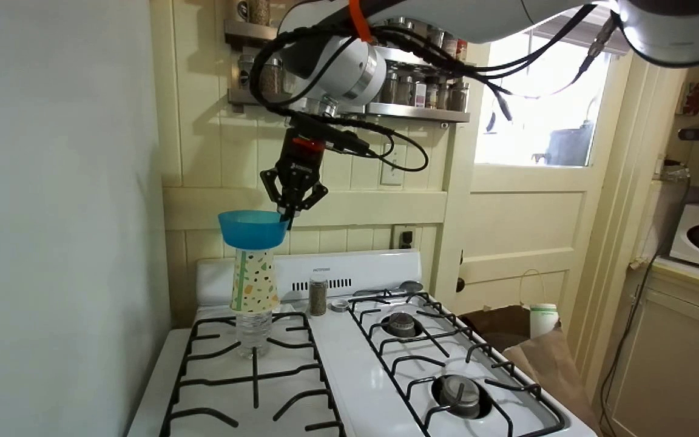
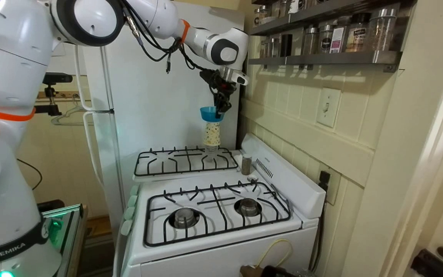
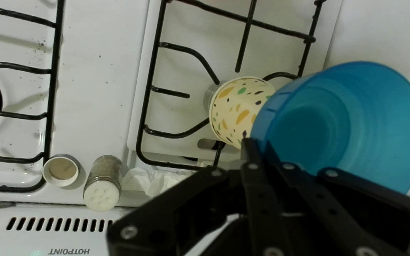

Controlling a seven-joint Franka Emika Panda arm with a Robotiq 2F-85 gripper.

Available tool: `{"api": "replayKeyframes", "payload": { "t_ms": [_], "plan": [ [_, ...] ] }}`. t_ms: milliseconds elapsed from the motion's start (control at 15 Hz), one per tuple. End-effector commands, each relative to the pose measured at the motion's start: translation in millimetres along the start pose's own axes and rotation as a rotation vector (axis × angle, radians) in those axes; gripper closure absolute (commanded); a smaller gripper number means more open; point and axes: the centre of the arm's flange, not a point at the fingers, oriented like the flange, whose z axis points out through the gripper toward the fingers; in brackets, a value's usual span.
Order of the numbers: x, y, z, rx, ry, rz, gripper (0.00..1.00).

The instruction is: Put the blue bowl on top of the cream cup

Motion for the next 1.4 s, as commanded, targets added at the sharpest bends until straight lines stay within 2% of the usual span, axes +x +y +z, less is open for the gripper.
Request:
{"api": "replayKeyframes", "payload": {
  "t_ms": [0,333,400,467,533,600,667,800,867,1333],
  "plan": [
    [7.7,-5.7,-1.5,-0.022,-0.012,0.017,0.64],
    [8.7,-5.9,-1.9,-0.024,-0.007,0.022,0.28],
    [8.8,-6.4,-2.6,-0.023,-0.002,0.015,0.55],
    [9.0,-6.9,-3.1,-0.023,0.0,0.009,0.65],
    [8.8,-8.4,-4.5,-0.019,0.01,0.002,0.66],
    [8.6,-9.7,-6.1,-0.014,0.021,-0.005,0.71],
    [8.5,-11.0,-7.9,-0.007,0.031,-0.012,0.81],
    [8.3,-13.1,-10.6,-0.002,0.041,-0.021,0.95],
    [7.9,-14.1,-11.5,0.002,0.045,-0.027,1.0],
    [-6.1,-29.5,-21.1,0.011,0.102,-0.122,0.99]
  ]
}}
